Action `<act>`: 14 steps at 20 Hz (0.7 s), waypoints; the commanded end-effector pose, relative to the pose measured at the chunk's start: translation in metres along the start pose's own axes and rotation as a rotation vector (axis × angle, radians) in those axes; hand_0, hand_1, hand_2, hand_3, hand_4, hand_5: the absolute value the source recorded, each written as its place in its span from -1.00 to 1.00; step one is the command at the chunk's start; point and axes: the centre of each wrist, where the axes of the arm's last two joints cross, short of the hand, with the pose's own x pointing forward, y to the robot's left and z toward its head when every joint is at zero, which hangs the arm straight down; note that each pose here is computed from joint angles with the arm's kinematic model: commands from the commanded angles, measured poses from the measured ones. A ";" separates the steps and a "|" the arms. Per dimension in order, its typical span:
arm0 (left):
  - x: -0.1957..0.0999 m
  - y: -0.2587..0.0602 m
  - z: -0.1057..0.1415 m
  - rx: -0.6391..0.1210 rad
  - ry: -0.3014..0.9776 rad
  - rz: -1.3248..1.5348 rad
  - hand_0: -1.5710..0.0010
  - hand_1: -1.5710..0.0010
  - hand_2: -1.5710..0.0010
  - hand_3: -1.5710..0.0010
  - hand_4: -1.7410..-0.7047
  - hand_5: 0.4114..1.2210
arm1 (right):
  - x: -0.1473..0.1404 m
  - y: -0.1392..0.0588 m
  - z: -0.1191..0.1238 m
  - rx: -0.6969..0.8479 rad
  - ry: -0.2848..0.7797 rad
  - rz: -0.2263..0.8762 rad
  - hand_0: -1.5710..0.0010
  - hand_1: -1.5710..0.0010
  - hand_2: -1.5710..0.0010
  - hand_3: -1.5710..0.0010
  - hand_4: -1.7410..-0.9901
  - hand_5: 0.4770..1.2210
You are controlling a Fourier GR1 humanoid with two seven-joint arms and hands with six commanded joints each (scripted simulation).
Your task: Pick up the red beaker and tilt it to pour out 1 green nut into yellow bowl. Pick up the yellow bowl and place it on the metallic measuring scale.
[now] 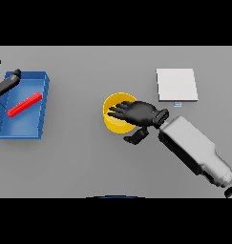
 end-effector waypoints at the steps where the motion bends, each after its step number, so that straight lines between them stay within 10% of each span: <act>1: 0.000 0.001 -0.001 -0.001 0.002 -0.001 1.00 1.00 1.00 1.00 0.81 -0.27 | -0.003 -0.004 -0.002 0.009 0.008 0.011 1.00 1.00 1.00 1.00 0.50 -0.47; 9: -0.001 0.003 -0.003 0.001 0.010 -0.017 1.00 1.00 1.00 1.00 0.83 -0.26 | -0.007 0.003 -0.016 0.062 0.026 0.002 0.94 0.92 0.89 0.83 0.28 -0.11; 14: -0.001 0.003 -0.005 -0.003 0.007 -0.013 1.00 1.00 1.00 1.00 0.84 -0.27 | -0.005 0.002 -0.016 0.057 -0.029 -0.002 -0.27 -0.24 -0.20 -0.01 -0.46 0.64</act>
